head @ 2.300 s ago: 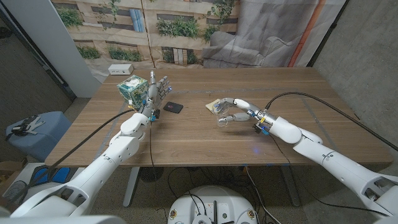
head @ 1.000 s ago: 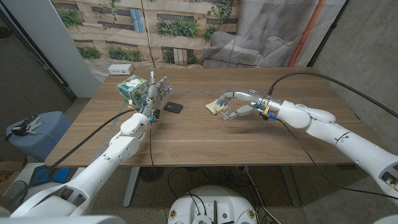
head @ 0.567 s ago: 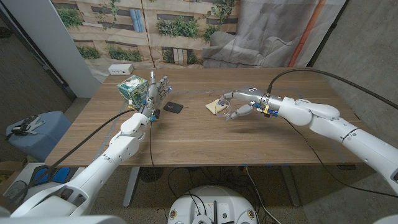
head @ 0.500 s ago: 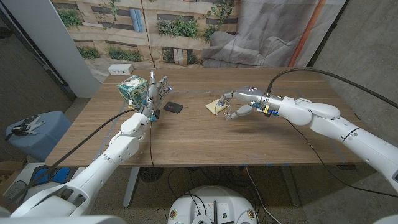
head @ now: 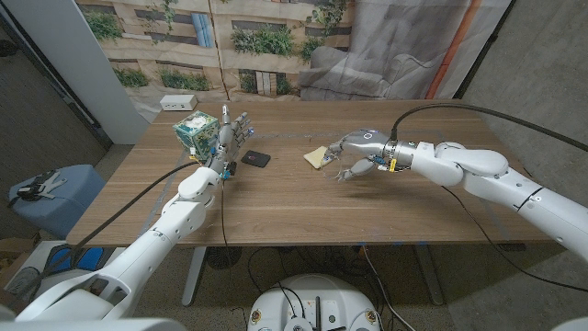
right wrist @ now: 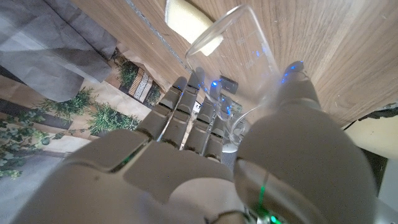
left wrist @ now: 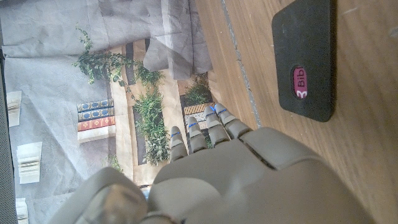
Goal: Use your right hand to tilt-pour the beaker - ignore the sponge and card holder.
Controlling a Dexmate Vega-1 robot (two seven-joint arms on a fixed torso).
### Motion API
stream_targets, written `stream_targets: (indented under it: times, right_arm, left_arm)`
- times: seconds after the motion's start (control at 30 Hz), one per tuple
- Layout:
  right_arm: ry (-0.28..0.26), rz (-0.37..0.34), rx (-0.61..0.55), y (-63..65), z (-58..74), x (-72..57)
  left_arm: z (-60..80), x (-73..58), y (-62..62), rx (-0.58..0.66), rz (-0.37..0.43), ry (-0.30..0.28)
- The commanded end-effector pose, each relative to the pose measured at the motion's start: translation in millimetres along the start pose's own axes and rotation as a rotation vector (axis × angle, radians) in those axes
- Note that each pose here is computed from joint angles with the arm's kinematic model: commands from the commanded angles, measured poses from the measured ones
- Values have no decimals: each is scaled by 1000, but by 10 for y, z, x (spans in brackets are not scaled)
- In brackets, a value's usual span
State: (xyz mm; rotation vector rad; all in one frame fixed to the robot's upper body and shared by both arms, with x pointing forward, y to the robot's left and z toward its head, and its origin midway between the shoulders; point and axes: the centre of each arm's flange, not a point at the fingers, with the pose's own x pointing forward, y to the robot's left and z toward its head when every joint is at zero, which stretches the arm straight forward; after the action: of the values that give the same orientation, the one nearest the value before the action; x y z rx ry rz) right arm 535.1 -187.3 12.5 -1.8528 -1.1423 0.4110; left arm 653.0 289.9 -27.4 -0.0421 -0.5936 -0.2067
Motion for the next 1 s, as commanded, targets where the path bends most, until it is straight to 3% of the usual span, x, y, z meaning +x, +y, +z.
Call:
stream_targets:
  times: [0.03,0.5,0.8,1.0]
  right_arm:
    - [56,66,-234,-83,106,-3]
    - [86,116,-382,-92,203,35]
    - [86,213,-409,-39,245,48]
    - [103,275,-429,-61,283,160]
  left_arm:
    - [-1,0,2,0,0,0]
    - [-1,1,1,0,0,0]
    - [-1,1,0,0,0,0]
    - [-1,1,0,0,0,0]
